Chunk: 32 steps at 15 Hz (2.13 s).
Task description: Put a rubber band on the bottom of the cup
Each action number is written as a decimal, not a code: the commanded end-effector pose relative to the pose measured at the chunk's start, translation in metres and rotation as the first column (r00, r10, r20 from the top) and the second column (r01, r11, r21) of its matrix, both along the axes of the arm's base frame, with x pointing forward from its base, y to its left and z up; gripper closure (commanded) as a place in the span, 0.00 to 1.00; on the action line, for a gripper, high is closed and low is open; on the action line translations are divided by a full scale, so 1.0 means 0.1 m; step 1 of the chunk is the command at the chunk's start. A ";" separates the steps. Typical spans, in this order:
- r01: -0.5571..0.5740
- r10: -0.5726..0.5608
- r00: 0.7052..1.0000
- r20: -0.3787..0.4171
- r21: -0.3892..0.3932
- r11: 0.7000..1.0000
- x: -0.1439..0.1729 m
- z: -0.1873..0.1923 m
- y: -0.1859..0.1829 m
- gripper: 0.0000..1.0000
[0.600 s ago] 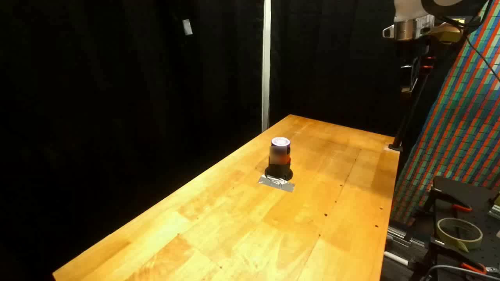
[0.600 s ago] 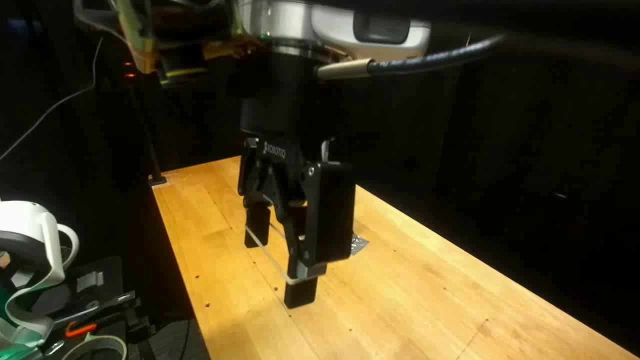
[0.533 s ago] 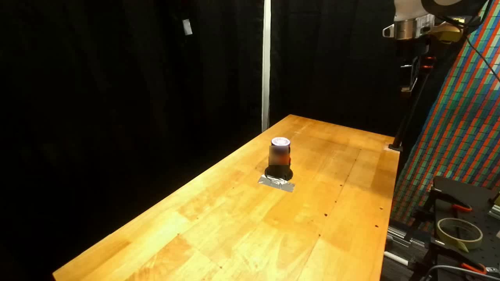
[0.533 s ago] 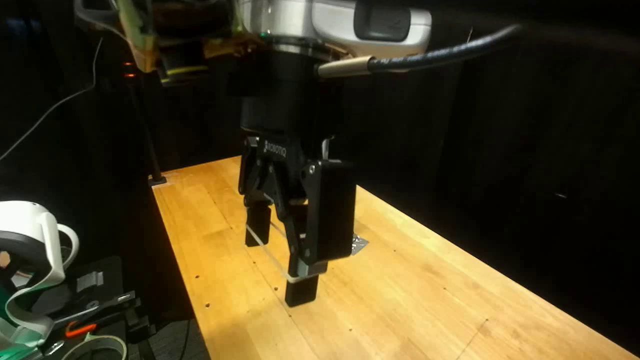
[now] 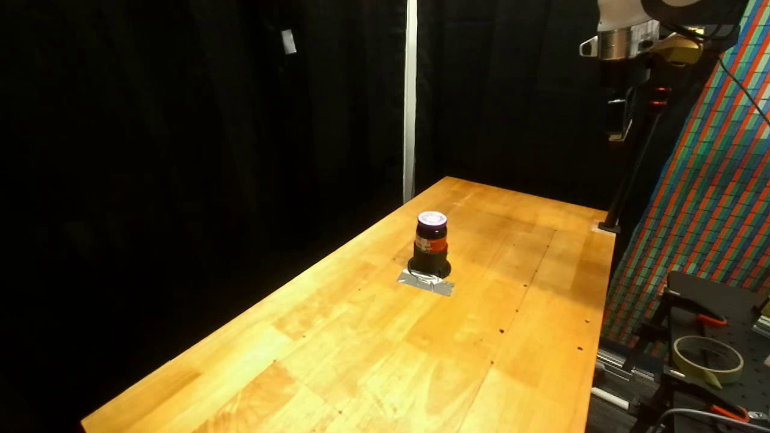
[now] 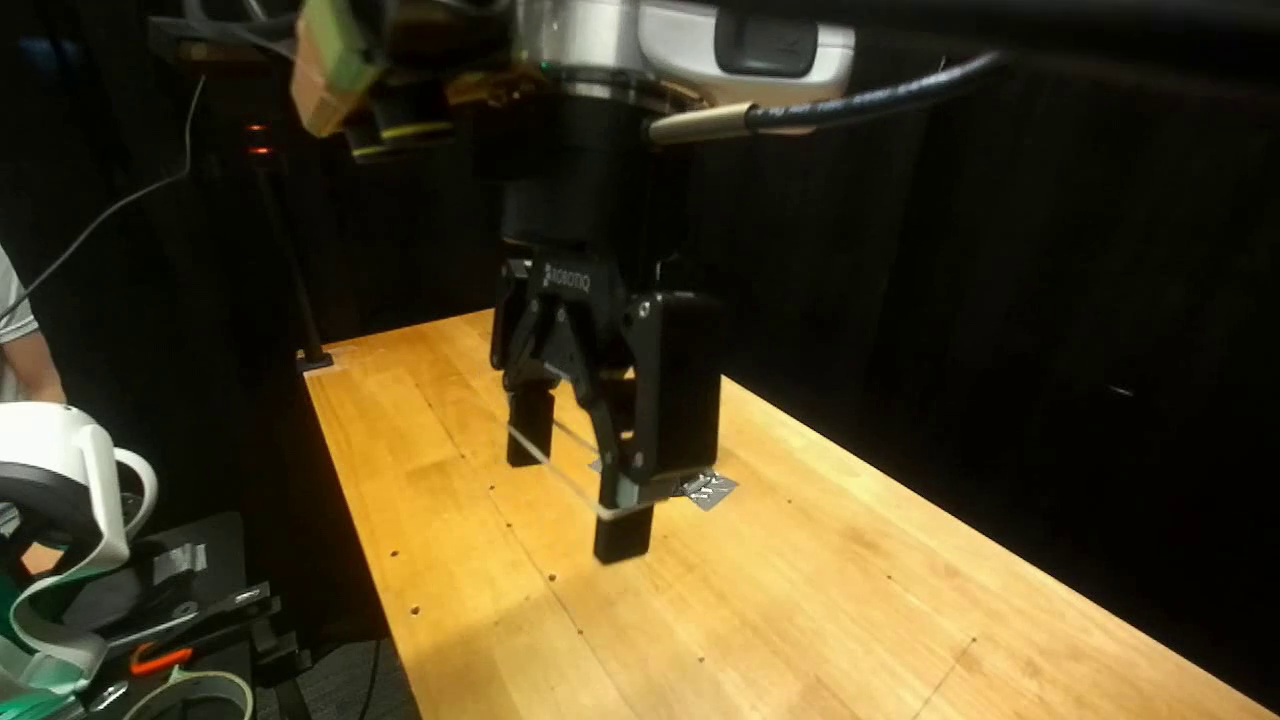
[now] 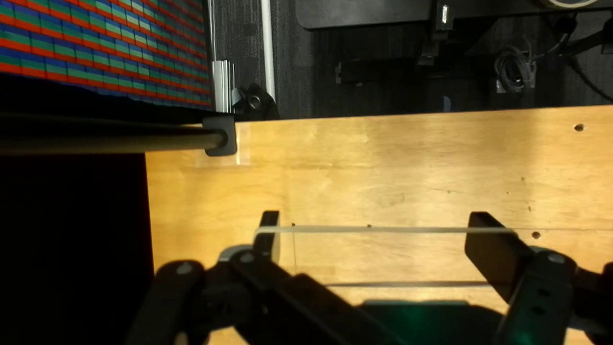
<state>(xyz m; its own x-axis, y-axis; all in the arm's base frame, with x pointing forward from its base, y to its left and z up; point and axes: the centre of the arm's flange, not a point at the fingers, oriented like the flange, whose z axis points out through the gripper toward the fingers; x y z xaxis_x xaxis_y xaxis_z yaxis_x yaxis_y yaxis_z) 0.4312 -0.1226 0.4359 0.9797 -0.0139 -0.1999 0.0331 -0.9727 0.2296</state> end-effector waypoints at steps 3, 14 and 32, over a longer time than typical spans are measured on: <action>-0.116 0.115 0.991 0.064 0.002 0.993 1.14 0.03 0.77 0.00; -0.202 0.165 0.965 0.203 0.179 0.963 2.73 -0.80 2.13 0.00; -0.124 0.089 0.988 0.123 0.313 0.942 3.04 -1.80 2.14 0.00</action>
<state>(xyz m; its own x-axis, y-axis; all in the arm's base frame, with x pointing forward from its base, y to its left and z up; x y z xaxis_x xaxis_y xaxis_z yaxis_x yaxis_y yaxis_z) 0.7237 0.0934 0.2569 0.9881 0.1407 -0.0618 0.1371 -0.9888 -0.0594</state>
